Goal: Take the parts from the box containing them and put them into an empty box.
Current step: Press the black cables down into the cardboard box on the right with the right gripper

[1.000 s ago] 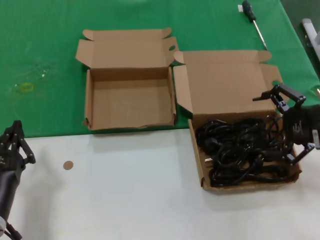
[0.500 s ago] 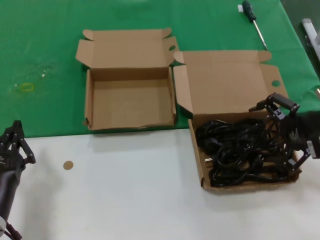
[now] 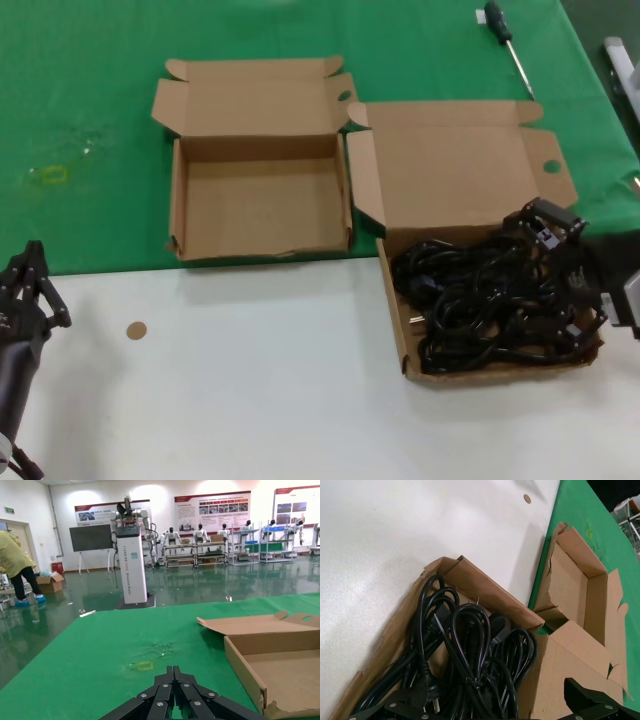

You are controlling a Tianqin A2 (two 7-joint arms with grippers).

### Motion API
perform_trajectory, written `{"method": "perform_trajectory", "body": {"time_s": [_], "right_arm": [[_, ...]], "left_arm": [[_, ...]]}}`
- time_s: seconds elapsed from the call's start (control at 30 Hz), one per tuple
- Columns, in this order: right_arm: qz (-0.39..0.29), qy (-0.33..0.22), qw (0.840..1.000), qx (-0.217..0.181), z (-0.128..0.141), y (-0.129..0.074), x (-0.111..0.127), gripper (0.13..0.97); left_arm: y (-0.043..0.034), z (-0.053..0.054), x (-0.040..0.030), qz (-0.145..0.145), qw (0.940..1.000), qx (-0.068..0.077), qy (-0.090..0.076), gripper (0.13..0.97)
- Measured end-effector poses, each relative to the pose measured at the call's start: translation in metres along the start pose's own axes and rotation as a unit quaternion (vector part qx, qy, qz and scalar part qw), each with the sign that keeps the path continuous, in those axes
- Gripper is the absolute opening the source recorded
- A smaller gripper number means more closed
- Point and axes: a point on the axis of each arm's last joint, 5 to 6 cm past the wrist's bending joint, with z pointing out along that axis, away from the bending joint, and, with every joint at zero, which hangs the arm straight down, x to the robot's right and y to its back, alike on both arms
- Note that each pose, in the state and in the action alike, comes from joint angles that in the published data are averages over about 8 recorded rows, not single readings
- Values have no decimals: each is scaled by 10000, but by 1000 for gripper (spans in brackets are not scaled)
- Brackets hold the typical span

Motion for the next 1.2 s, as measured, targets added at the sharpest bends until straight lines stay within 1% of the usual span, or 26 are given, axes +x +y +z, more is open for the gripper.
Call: {"method": "perform_trajectory", "body": {"time_s": [0.07, 0.33, 0.47, 0.73, 0.77, 1.03, 1.17, 1.2], "right_arm": [[-20, 12, 10000, 5, 25, 9, -4, 966], [-122, 104, 9999, 4, 130, 31, 7, 921], [-178, 134, 9998, -3, 173, 37, 11, 921], [-260, 108, 9996, -43, 228, 71, -1, 805], [-268, 102, 9996, -49, 231, 76, -3, 805], [-298, 91, 9995, -81, 233, 89, -3, 617], [-292, 87, 9995, -84, 230, 83, -2, 617], [-290, 86, 9995, -84, 229, 81, -2, 589]], "left_arm": [[0, 0, 0, 0, 10000, 0, 0, 152], [0, 0, 0, 0, 10000, 0, 0, 152], [0, 0, 0, 1, 10000, 0, 0, 152], [0, 0, 0, 1, 10000, 0, 0, 152], [0, 0, 0, 1, 10000, 0, 0, 152], [0, 0, 0, 1, 10000, 0, 0, 152], [0, 0, 0, 1, 10000, 0, 0, 152], [0, 0, 0, 1, 10000, 0, 0, 152]]}}
